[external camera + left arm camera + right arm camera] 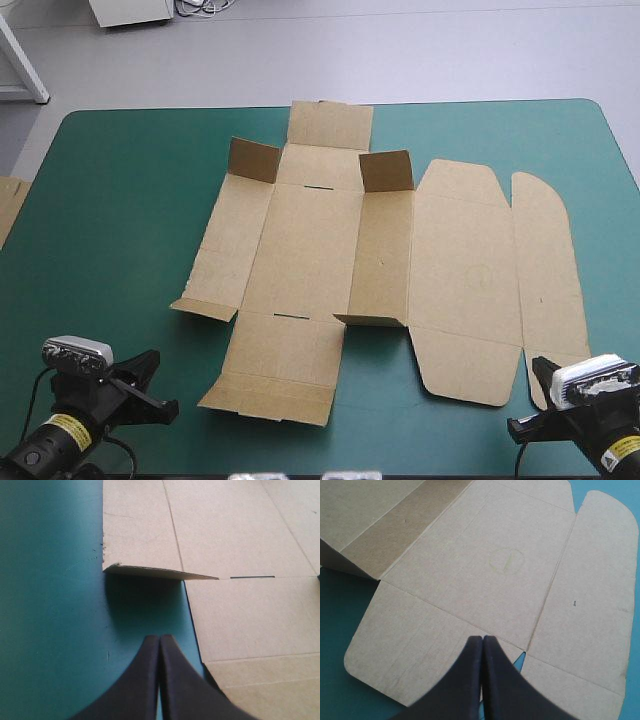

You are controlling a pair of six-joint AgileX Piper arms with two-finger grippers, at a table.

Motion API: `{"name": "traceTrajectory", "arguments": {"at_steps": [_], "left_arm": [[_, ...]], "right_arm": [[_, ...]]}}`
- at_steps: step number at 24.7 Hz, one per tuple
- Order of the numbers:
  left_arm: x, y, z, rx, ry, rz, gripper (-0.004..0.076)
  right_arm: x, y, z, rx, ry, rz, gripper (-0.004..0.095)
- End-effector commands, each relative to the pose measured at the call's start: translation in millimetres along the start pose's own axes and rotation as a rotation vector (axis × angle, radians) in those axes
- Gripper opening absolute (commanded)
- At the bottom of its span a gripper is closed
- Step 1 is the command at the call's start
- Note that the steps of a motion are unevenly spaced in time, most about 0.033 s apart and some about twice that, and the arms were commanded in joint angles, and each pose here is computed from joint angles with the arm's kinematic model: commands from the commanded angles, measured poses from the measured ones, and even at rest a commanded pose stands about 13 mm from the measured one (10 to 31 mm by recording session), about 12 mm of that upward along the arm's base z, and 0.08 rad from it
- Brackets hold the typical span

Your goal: Fold the box

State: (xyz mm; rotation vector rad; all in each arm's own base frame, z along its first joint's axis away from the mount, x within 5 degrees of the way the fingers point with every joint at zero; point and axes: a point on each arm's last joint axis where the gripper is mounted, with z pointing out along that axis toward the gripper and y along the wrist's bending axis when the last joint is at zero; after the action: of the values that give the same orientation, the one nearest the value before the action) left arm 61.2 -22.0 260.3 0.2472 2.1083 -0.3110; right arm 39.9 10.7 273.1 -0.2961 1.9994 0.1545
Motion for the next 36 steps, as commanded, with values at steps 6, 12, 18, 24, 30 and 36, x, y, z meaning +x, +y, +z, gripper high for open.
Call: {"name": "traceTrajectory", "arguments": {"at_steps": [6, 12, 18, 24, 30, 36], "left_arm": [[-11, -3, -3, 0.025, -0.07, 0.001, -0.001], [-11, -3, -4, 0.022, -0.063, 0.001, -0.001], [-33, -2, -12, -0.023, -0.073, 0.038, -0.0008], [-78, -9, 4, -0.107, -0.005, 0.149, 0.0144], [-118, -14, 27, -0.192, 0.062, 0.222, 0.0402], [-154, 5, 46, -0.37, 0.081, 0.22, 0.0402]], "right_arm": [[-13, -1, -4, 0.011, -0.087, -0.01, -0.0021], [-13, -1, -3, 0.011, -0.085, -0.01, -0.0021], [-17, -1, -3, 0.011, -0.071, 0.019, -0.002], [-49, -3, 11, 0.026, 0.014, 0.041, -0.0017], [-89, -5, 20, 0.03, 0.016, 0.033, 0.0041], [-118, -8, 19, 0.058, -0.039, 0.0, 0.0111]]}}
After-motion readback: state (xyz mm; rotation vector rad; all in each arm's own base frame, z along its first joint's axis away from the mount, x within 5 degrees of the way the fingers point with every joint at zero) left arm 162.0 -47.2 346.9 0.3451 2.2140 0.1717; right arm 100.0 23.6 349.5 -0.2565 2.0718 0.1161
